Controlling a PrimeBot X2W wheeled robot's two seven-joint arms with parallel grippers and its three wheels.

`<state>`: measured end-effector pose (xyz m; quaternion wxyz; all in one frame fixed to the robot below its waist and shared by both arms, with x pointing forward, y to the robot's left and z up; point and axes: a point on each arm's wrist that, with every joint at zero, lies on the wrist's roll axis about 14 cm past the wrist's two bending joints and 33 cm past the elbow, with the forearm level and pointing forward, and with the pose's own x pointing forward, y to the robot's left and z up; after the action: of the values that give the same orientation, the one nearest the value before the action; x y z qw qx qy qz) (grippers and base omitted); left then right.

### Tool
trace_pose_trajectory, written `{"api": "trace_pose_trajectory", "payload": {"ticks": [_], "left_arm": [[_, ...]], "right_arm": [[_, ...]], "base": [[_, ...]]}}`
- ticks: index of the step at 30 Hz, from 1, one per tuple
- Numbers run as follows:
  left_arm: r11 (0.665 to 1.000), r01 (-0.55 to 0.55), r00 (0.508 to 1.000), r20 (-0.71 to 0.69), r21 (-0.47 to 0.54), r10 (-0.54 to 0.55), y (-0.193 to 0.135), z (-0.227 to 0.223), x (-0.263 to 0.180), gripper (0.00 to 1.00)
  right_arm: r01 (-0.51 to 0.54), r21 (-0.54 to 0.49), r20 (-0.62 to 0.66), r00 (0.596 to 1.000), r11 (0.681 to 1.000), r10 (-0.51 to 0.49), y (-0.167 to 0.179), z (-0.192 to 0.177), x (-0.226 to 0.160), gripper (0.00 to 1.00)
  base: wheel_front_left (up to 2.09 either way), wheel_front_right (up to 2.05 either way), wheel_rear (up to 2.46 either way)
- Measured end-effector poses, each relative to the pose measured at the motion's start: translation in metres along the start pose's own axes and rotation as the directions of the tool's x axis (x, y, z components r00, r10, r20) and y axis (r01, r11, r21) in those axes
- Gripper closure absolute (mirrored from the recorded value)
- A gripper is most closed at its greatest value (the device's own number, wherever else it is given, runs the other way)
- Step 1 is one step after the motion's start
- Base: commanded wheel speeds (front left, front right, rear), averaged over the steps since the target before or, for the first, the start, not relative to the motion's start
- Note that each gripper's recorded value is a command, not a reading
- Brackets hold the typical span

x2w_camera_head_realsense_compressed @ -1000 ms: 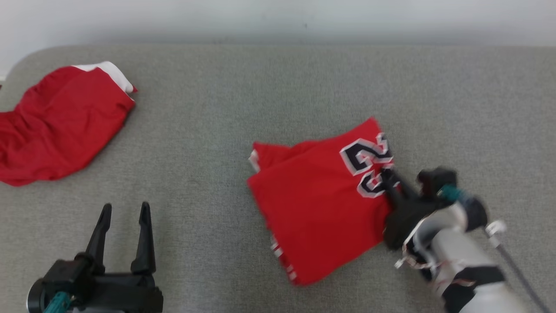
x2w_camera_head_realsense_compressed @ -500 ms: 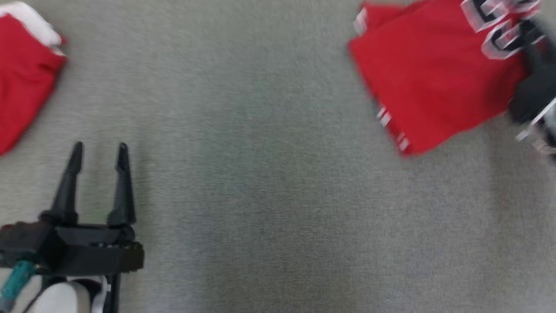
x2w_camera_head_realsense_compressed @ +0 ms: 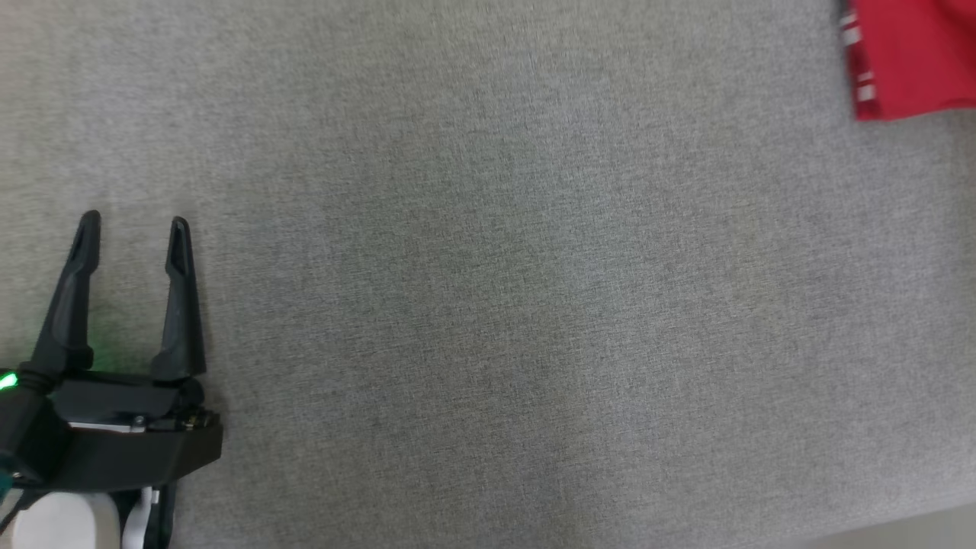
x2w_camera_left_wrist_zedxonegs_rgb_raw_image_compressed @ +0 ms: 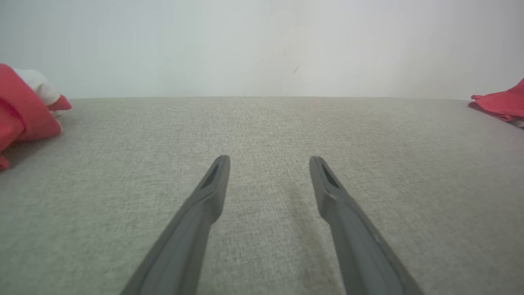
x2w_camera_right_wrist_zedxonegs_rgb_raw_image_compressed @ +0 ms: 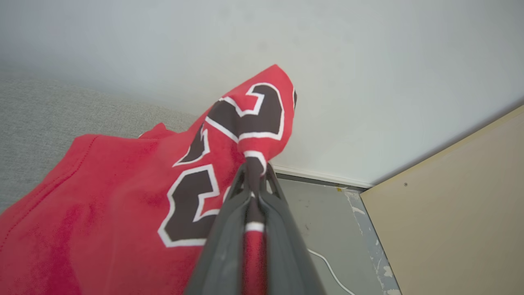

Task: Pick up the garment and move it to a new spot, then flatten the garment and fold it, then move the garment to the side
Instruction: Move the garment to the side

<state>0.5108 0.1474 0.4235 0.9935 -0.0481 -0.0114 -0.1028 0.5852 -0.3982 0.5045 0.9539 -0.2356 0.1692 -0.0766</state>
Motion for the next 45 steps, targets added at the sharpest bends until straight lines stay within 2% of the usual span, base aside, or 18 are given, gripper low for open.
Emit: {"api": "trace_pose_trajectory", "payload": {"ticks": [4, 11, 12, 13, 14, 15, 20, 26, 30, 35, 45], "left_arm": [[1.0, 0.017, 1.0, -0.007, -0.004, -0.017, -0.003, -0.009, 0.004, 0.0], [1.0, 0.023, 1.0, -0.018, -0.003, -0.023, -0.003, -0.015, 0.004, 0.0], [1.0, 0.022, 1.0, -0.018, -0.004, -0.022, -0.002, -0.015, 0.003, 0.0], [1.0, 0.02, 1.0, -0.017, -0.003, -0.02, -0.002, -0.014, 0.003, 0.0], [1.0, 0.018, 1.0, -0.015, -0.004, -0.018, -0.001, -0.013, 0.002, 0.0], [1.0, 0.016, 1.0, -0.013, -0.006, -0.016, -0.001, -0.012, 0.002, 0.0], [1.0, -0.004, 1.0, -0.003, -0.015, 0.004, 0.002, -0.005, 0.0, 0.0], [0.999, -0.032, 0.999, -0.016, -0.032, 0.032, 0.004, -0.003, -0.008, 0.0], [0.997, -0.068, 0.997, -0.026, -0.038, 0.067, 0.009, 0.003, -0.02, 0.0], [0.99, -0.141, 0.99, -0.027, -0.026, 0.14, 0.024, 0.02, -0.048, 0.0], [0.977, -0.215, 0.976, 0.019, -0.005, 0.215, 0.036, 0.059, -0.097, 0.0]], "right_arm": [[0.01, -0.016, -0.023, 1.0, 1.0, -0.01, -0.004, -0.002, 0.007, 1.0], [0.04, -0.116, -0.048, 0.998, 0.992, -0.045, -0.013, -0.002, 0.023, 1.0], [0.039, -0.138, -0.06, 0.997, 0.99, -0.047, -0.013, -0.004, 0.024, 0.95], [0.04, -0.163, -0.069, 0.996, 0.986, -0.051, -0.013, -0.006, 0.025, 0.58], [0.046, -0.174, -0.071, 0.996, 0.984, -0.059, -0.015, -0.006, 0.026, 0.46], [0.058, -0.171, -0.07, 0.995, 0.984, -0.071, -0.019, -0.005, 0.026, 0.0], [0.092, -0.185, 0.004, 0.996, 0.978, -0.093, -0.027, 0.015, 0.023, 0.0], [0.076, -0.12, 0.152, 0.987, 0.99, -0.058, -0.013, 0.047, 0.012, 0.0], [0.024, -0.062, 0.263, 0.965, 0.998, -0.007, 0.009, 0.067, -0.005, 0.0], [-0.095, 0.026, 0.421, 0.904, 0.995, 0.075, 0.056, 0.094, -0.046, 0.0], [-0.253, 0.192, 0.526, 0.842, 0.948, 0.118, 0.117, 0.091, -0.132, 0.0]], "base": [[0.0, 0.0, 0.0], [0.0, 0.0, 0.0], [0.0, 0.0, 0.0], [0.0, 0.0, 0.0], [0.0, 0.0, 0.0], [0.0, 0.0, 0.0], [0.0, 0.0, 0.0], [0.0, 0.0, 0.0], [0.0, 0.0, 0.0], [0.0, 0.0, 0.0], [0.0, 0.0, 0.0]]}}
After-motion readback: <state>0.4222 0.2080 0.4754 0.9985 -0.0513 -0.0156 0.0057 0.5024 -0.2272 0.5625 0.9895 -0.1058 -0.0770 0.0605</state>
